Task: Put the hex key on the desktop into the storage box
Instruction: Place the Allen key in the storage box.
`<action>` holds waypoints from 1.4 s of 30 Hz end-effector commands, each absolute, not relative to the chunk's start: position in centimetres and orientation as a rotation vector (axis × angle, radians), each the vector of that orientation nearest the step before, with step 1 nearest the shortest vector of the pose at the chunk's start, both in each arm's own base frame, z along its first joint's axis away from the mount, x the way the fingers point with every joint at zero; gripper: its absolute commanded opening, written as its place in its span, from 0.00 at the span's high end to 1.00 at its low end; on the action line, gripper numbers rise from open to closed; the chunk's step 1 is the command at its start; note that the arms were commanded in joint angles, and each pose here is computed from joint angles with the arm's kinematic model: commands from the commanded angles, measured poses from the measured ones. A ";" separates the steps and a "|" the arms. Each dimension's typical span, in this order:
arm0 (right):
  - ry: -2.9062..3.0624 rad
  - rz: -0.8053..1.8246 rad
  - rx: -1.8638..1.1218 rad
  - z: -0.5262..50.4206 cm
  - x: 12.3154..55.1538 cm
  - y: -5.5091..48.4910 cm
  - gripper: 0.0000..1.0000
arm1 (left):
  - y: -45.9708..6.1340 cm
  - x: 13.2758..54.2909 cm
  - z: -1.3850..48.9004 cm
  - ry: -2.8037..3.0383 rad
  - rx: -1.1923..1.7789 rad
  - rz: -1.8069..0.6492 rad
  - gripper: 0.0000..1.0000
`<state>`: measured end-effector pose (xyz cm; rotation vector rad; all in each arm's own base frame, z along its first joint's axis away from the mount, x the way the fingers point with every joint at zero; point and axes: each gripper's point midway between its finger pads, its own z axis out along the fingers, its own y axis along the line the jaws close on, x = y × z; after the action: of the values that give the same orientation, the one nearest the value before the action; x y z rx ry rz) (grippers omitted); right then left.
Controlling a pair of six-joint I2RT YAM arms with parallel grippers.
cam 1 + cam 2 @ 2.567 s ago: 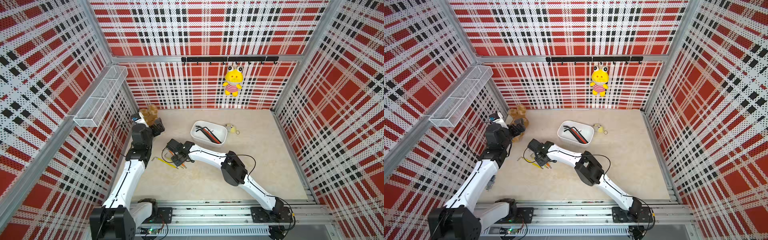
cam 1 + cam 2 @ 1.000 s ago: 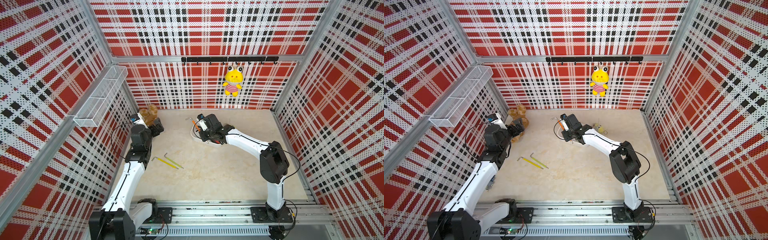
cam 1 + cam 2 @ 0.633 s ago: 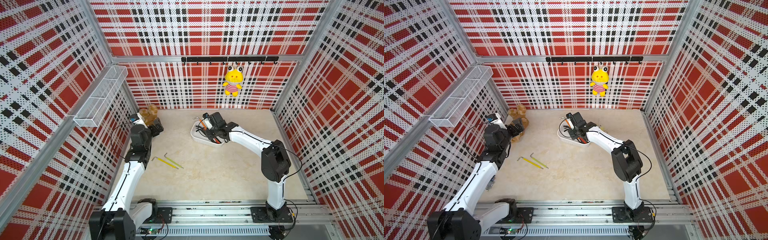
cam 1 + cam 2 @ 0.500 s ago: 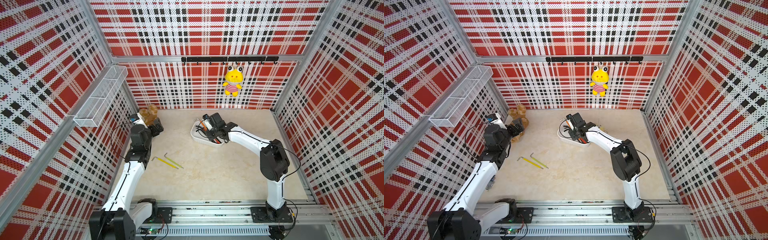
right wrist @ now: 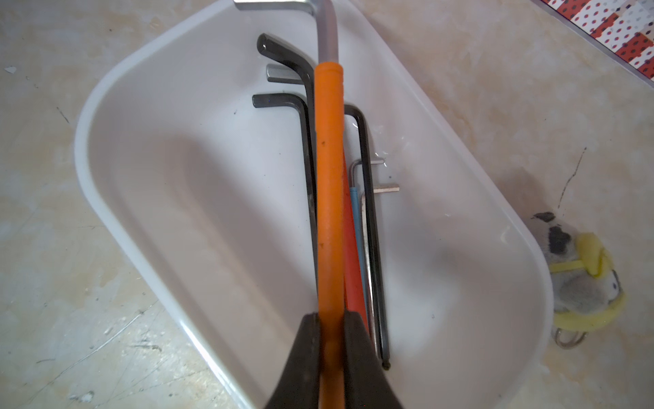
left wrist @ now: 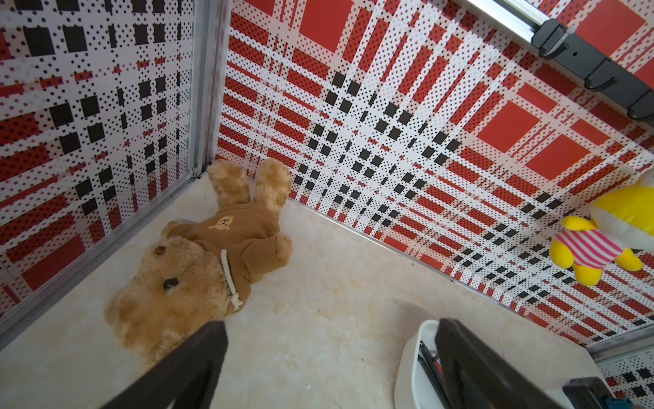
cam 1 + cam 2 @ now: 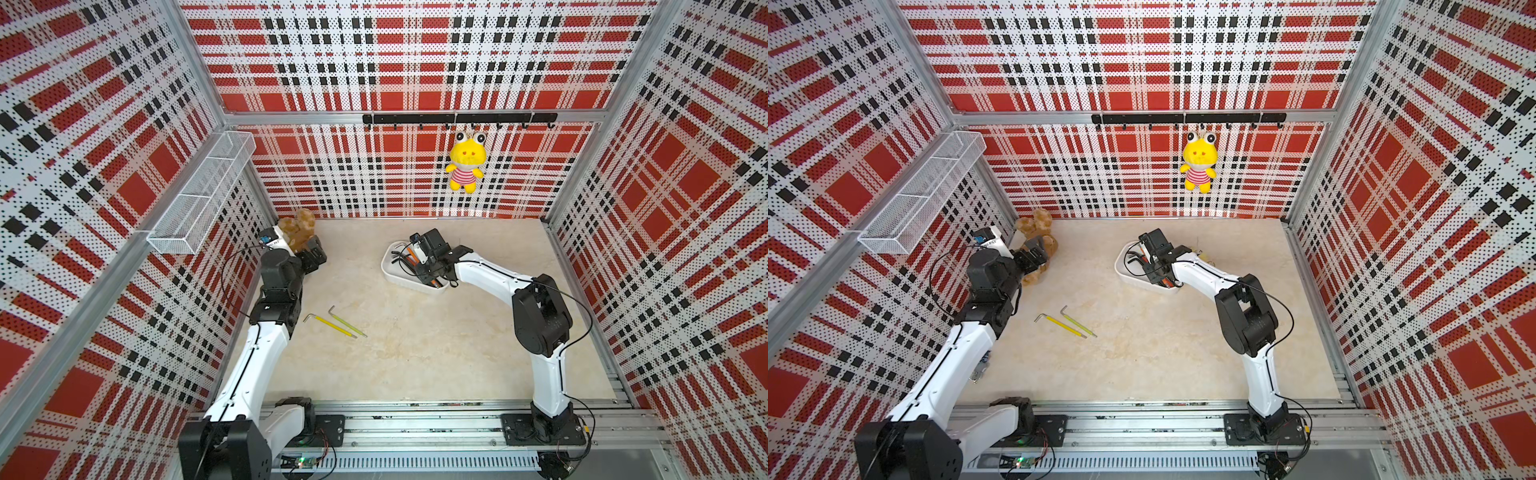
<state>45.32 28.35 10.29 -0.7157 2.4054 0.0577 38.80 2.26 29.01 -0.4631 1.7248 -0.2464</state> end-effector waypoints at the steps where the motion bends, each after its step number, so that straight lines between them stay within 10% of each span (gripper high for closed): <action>1: 2.430 0.006 -0.716 9.0 45.5 27.5 1.00 | 2.5 38.9 29.5 1.702 -0.464 -0.250 0.01; 42: 2.496 -0.044 -0.785 4.2 46.8 27.5 1.00 | 2.6 38.8 29.3 1.705 -0.468 -0.249 0.01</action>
<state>46.75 27.87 5.50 -0.8025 2.4700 -0.0490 38.80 2.28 29.02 -0.4644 1.7241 -0.2470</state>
